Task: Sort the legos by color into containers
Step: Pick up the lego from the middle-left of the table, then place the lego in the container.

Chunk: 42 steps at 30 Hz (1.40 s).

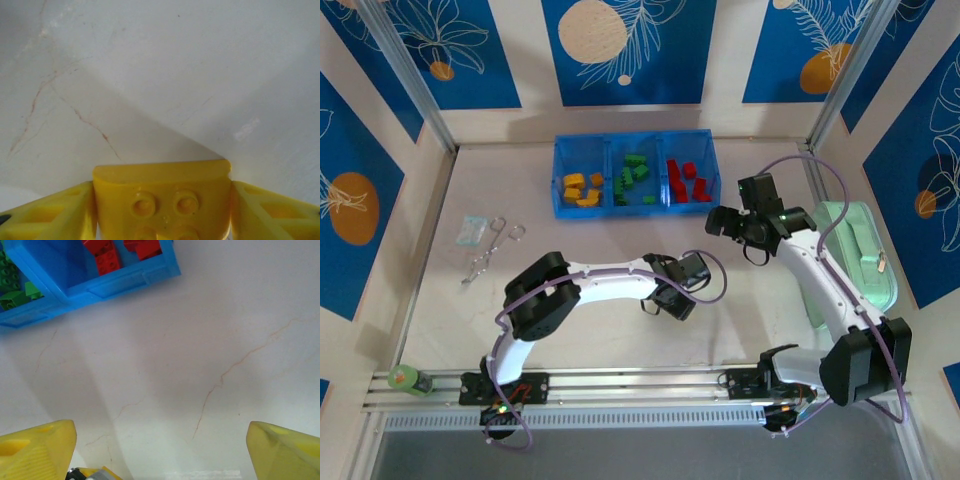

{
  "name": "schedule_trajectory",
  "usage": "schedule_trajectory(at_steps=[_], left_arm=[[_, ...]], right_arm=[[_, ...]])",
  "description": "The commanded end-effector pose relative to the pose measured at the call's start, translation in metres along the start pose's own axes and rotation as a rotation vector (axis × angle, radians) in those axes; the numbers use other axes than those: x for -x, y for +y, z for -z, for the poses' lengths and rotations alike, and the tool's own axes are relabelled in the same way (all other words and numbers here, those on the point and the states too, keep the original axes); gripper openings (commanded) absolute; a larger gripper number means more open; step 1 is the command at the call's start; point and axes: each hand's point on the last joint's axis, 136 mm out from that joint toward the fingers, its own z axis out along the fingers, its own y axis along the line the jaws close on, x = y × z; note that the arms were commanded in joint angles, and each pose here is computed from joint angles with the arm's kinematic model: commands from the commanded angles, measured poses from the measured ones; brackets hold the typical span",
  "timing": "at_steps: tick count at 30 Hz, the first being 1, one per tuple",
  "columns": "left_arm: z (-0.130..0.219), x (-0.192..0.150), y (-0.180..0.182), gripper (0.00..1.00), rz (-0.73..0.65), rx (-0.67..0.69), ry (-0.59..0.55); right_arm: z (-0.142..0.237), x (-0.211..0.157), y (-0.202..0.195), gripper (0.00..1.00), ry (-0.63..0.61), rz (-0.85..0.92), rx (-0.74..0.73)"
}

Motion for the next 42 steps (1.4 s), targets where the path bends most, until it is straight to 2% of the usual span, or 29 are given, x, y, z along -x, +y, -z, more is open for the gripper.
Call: schedule_trajectory(at_steps=[1,3,7,14,16,21,24,28,31,34,36,42], left_arm=[[-0.008,-0.023,0.015,0.57,-0.001,0.064,0.082],[-0.002,-0.017,0.018,0.53,0.014,0.062,0.061],[0.018,0.004,0.035,0.53,0.064,0.029,0.007],[0.069,0.046,0.100,0.53,0.121,0.067,-0.108],[0.081,0.054,0.132,0.53,0.173,0.079,-0.134],[0.124,0.086,0.247,0.53,0.355,0.149,-0.263],[0.140,0.109,0.304,0.53,0.435,0.175,-0.319],[0.139,0.140,0.360,0.53,0.464,0.236,-0.372],[0.131,0.151,0.399,0.53,0.520,0.265,-0.348],[0.133,0.162,0.413,0.65,0.529,0.261,-0.370],[0.141,0.167,0.414,0.79,0.523,0.262,-0.401],[0.188,0.170,0.399,0.85,0.518,0.249,-0.516]], right_arm=[[0.002,-0.003,0.000,0.88,0.001,-0.028,0.035],[0.000,-0.005,-0.001,0.89,0.008,-0.034,0.039],[0.000,-0.007,0.000,0.88,0.013,-0.036,0.042],[-0.003,-0.017,-0.006,0.88,0.029,-0.044,0.033],[-0.003,-0.022,-0.006,0.88,0.035,-0.049,0.036],[-0.007,-0.033,-0.009,0.88,0.054,-0.052,0.033],[-0.010,-0.036,-0.009,0.88,0.068,-0.049,0.029],[-0.005,-0.034,-0.005,0.88,0.064,-0.042,0.041],[0.002,-0.032,-0.002,0.89,0.056,-0.029,0.049],[0.007,-0.032,-0.002,0.89,0.039,-0.017,0.049],[0.008,-0.033,-0.003,0.89,0.031,-0.011,0.052],[0.007,-0.035,-0.007,0.90,0.022,-0.003,0.045]])
